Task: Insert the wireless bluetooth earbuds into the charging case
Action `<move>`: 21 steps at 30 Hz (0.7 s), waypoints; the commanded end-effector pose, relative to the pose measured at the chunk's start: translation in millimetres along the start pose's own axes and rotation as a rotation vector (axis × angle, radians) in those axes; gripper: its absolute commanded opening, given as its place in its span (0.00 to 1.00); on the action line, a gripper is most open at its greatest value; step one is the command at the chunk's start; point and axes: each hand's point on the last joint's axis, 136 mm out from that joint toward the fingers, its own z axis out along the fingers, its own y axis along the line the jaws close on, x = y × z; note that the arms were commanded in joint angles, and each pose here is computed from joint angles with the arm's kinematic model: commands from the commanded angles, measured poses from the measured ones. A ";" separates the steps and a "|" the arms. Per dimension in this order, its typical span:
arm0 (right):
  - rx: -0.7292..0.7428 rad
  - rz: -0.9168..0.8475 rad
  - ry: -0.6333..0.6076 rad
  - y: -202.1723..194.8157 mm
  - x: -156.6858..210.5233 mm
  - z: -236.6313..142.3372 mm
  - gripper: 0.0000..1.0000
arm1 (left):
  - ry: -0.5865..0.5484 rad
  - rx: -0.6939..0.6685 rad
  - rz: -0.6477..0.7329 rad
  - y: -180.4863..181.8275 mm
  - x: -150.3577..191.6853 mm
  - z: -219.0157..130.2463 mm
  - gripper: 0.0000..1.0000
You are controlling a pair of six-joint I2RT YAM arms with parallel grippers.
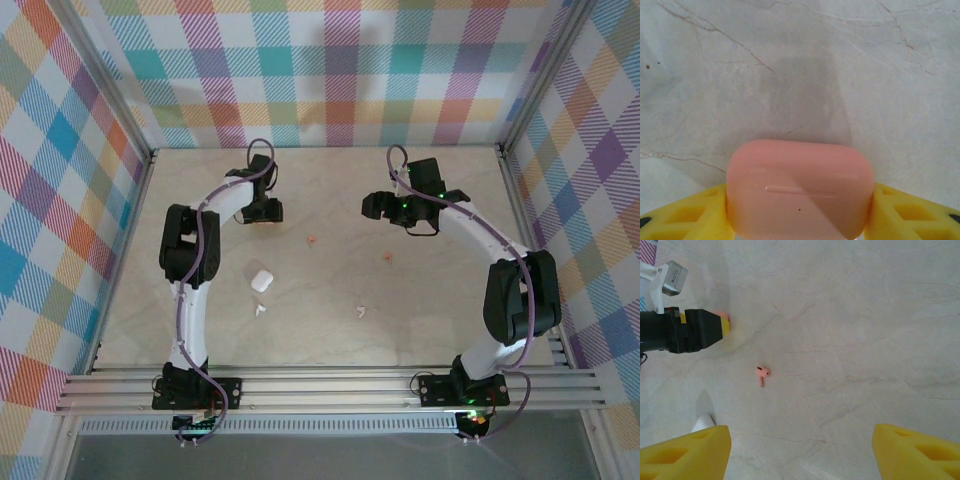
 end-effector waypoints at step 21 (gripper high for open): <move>-0.356 0.102 0.122 90.7 -2.2 -18.9 0.70 | -0.474 0.456 0.372 -104.7 20.4 -155.2 0.33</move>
